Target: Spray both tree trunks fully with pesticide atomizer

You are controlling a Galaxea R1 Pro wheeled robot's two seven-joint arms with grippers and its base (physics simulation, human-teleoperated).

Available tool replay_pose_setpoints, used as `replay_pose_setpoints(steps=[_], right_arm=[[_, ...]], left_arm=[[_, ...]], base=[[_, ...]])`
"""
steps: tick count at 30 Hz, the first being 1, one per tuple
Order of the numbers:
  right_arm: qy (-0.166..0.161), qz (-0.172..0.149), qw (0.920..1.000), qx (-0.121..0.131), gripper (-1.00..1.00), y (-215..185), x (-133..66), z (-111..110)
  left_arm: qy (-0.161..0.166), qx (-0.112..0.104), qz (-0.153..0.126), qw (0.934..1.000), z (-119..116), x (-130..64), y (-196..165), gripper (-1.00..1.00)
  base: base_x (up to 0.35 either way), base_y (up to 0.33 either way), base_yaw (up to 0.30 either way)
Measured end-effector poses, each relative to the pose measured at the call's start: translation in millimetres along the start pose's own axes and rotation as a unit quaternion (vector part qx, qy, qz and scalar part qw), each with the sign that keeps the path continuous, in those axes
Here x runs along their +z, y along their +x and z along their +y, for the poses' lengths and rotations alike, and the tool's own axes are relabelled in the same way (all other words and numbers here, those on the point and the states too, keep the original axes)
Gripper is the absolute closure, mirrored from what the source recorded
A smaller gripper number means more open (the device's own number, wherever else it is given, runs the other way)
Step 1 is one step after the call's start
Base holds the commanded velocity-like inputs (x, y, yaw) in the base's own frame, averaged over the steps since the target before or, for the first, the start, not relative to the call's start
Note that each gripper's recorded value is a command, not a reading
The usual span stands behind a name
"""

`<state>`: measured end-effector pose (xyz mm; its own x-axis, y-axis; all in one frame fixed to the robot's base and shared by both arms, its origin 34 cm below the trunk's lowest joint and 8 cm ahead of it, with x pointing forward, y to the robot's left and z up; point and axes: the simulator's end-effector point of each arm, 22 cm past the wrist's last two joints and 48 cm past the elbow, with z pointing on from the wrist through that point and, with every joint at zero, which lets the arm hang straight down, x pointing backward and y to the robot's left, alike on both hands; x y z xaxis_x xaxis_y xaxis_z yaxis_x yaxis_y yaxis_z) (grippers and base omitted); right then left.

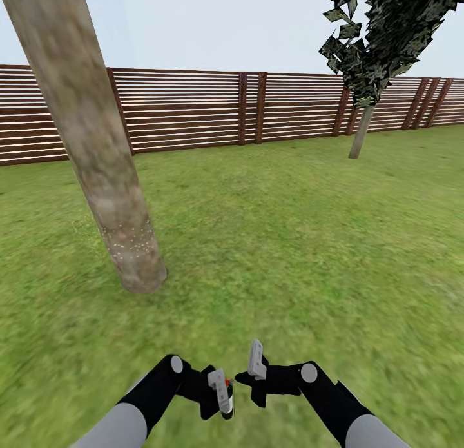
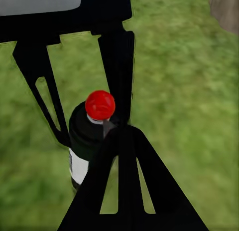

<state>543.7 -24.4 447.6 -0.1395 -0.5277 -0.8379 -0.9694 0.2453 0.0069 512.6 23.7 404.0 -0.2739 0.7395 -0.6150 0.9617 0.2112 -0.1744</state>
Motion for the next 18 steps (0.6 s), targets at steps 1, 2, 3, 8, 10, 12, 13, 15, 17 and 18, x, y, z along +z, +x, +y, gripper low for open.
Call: replay_pose_setpoints(steps=[1,2,3,8,10,12,13,15,17,18], right_arm=[[0.000,0.000,1.0000,0.000,1.00,0,0.0,0],[0.000,0.000,1.0000,0.000,1.00,1,-0.4,0],[0.000,0.001,1.0000,0.001,1.00,1,-0.5,0],[0.000,0.009,1.0000,-0.002,-1.00,9,-3.9,0],[0.000,0.011,0.9999,-0.002,-1.00,11,-5.0,-1],[0.014,0.012,0.9998,0.001,-1.00,13,-6.0,-7],[0.040,0.017,0.9991,0.003,-1.00,18,-9.1,-18],[0.151,0.081,0.9832,0.062,-1.00,97,-33.9,-43],[0.268,0.131,0.9446,0.136,-1.00,163,-67.7,-58],[0.331,0.150,0.9149,0.176,-1.00,191,-89.9,-63]], left_arm=[[-0.007,-0.001,0.006,1.0000,5,-3.2,8,1.00],[-0.015,-0.004,0.016,0.9997,11,-9.4,22,1.00],[-0.021,-0.007,0.023,0.9995,16,-14.7,32,1.00],[-0.055,-0.025,0.081,0.9949,48,-63.7,114,1.00],[-0.066,-0.033,0.098,0.9925,56,-81.7,139,1.00],[-0.077,-0.040,0.107,0.9905,63,-93.2,154,1.00],[-0.098,-0.047,0.108,0.9882,73,-100.3,161,1.00],[-0.232,-0.114,0.069,0.9636,125,-129.3,174,1.00],[-0.344,-0.217,0.029,0.9131,149,-155.0,205,1.00],[-0.388,-0.269,0.017,0.8814,152,-165.8,225,1.00]], base=[[0.000,0.000,0.000],[0.000,0.000,0.000],[0.000,0.000,0.000],[0.000,0.000,0.000],[0.000,0.000,0.000],[0.000,0.000,0.000],[0.000,0.000,0.000],[0.000,0.000,0.000],[0.000,0.000,0.000],[0.000,0.000,0.000]])
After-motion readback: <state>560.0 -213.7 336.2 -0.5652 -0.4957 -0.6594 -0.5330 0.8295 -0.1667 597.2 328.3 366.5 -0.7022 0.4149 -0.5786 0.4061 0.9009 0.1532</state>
